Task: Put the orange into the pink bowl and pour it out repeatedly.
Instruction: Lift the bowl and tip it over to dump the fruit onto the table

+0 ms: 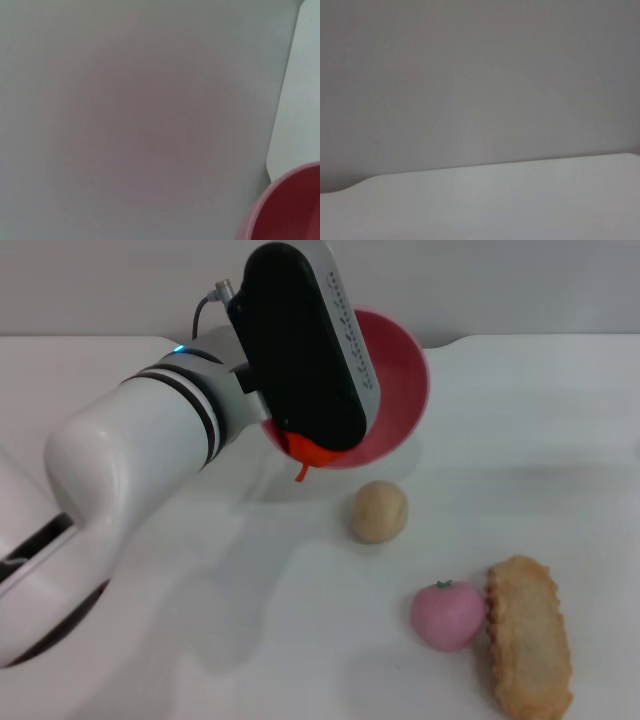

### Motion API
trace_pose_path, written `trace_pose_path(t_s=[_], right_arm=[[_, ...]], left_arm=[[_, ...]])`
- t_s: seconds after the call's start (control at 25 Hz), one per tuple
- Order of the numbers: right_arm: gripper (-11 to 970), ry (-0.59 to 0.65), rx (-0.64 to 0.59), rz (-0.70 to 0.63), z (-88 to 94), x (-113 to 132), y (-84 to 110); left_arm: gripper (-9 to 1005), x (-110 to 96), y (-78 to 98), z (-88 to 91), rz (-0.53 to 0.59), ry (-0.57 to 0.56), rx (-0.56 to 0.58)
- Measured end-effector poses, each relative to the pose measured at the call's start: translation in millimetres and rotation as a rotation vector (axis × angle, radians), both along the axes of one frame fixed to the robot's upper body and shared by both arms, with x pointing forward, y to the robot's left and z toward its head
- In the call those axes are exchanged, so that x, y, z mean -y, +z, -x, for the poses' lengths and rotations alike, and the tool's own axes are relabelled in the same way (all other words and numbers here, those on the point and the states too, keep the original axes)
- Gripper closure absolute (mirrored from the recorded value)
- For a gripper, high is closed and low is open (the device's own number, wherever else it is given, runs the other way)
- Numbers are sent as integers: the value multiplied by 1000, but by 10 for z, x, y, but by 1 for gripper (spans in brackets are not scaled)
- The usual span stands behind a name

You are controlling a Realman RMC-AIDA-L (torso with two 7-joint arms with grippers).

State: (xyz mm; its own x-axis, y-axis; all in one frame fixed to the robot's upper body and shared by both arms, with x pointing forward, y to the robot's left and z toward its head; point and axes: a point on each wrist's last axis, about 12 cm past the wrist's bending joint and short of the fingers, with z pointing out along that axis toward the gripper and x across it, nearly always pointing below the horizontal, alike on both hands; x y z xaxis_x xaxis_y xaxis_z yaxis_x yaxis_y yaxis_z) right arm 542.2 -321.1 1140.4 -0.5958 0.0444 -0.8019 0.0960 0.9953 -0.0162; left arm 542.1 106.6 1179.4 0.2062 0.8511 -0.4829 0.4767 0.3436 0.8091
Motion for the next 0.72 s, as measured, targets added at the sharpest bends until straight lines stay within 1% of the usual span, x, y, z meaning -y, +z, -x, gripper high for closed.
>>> trace_pose_path(t_s=[0.08,0.24,0.4,0.52,0.72], right_arm=[[332,-14,4,0,0,44,-3],[332,-35,3,-2,-1,109,-8],[332,-47,-1,-2,9,145,-17],[333,-50,-13,-2,16,156,-45],[333,-50,-25,0,23,160,-68]], left_arm=[[953,35,-19,25,-32,-29,44],[953,63,-27,63,-55,-61,96],[954,93,-59,145,-64,-119,164],[954,89,-138,180,-125,-157,216],[954,104,-212,251,-204,-188,259]])
